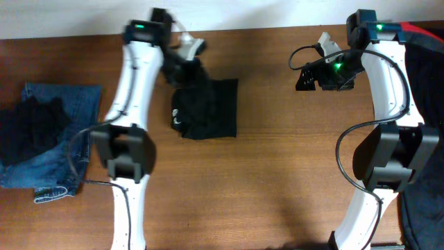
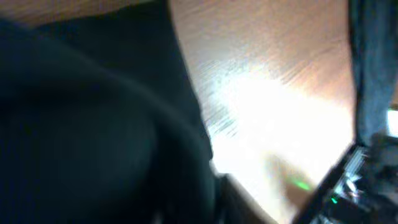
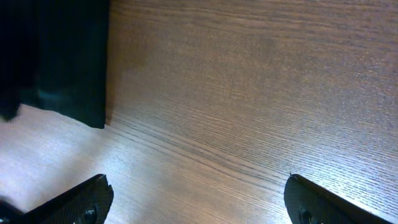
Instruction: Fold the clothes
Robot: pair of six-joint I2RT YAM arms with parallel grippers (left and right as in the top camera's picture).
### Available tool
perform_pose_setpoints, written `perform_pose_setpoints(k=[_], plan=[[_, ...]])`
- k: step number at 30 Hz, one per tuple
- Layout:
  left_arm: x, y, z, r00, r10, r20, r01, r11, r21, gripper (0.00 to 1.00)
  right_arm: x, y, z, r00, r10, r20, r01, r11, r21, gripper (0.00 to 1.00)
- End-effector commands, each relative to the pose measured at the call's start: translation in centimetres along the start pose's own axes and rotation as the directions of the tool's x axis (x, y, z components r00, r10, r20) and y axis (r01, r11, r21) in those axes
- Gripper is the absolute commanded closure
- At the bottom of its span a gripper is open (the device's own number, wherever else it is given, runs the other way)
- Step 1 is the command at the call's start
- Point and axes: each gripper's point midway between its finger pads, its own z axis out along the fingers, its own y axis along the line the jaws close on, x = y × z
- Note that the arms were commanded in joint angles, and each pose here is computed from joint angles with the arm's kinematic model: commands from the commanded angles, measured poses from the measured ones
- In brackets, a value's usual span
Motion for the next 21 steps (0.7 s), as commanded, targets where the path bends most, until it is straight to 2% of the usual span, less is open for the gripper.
perform_pose_setpoints(k=[1, 2, 3, 6, 10, 18, 19, 21], plan=[[-0.1, -2.9, 1.3, 0.996, 0.088, -0.027, -0.092, 0.976, -0.199, 0.29, -0.2, 0.3, -0.6, 1.0, -0.017, 0.014, 0.017, 1.0, 0.005, 0.07], [0.2, -3.9, 2.3, 0.992, 0.118, -0.052, -0.127, 0.966, -0.224, 0.04, -0.2, 0.3, -0.6, 1.0, -0.017, 0.014, 0.017, 1.0, 0.005, 0.07], [0.4, -4.6, 3.0, 0.988, 0.138, -0.07, -0.151, 0.958, -0.242, 0.01, -0.2, 0.3, -0.6, 1.0, -0.017, 0.014, 0.017, 1.0, 0.005, 0.07], [1.0, -5.8, 4.1, 0.979, 0.178, -0.103, -0.2, 0.938, -0.282, 0.01, -0.1, 0.3, -0.6, 1.0, -0.016, 0.012, 0.016, 1.0, 0.004, 0.04], [1.2, -5.1, 3.3, 0.981, 0.16, -0.108, -0.185, 0.935, -0.302, 0.01, 0.1, 0.4, -0.6, 1.0, -0.013, 0.005, 0.013, 1.0, 0.002, 0.03], [0.4, 3.4, -2.7, 1.0, -0.012, -0.003, 0.01, 0.935, -0.355, 0.01, 0.0, 0.5, -0.5, 1.0, -0.017, 0.004, 0.017, 1.0, 0.002, 0.0], [0.5, 5.6, -3.9, 0.998, -0.056, 0.021, 0.06, 0.93, -0.363, 0.01, 0.0, 0.6, -0.5, 1.0, -0.02, 0.002, 0.02, 1.0, 0.001, 0.0], [0.6, 7.5, -4.4, 0.994, -0.1, 0.039, 0.107, 0.934, -0.34, 0.01, 0.0, 0.9, -0.4, 1.0, -0.028, 0.0, 0.028, 1.0, 0.0, 0.0]])
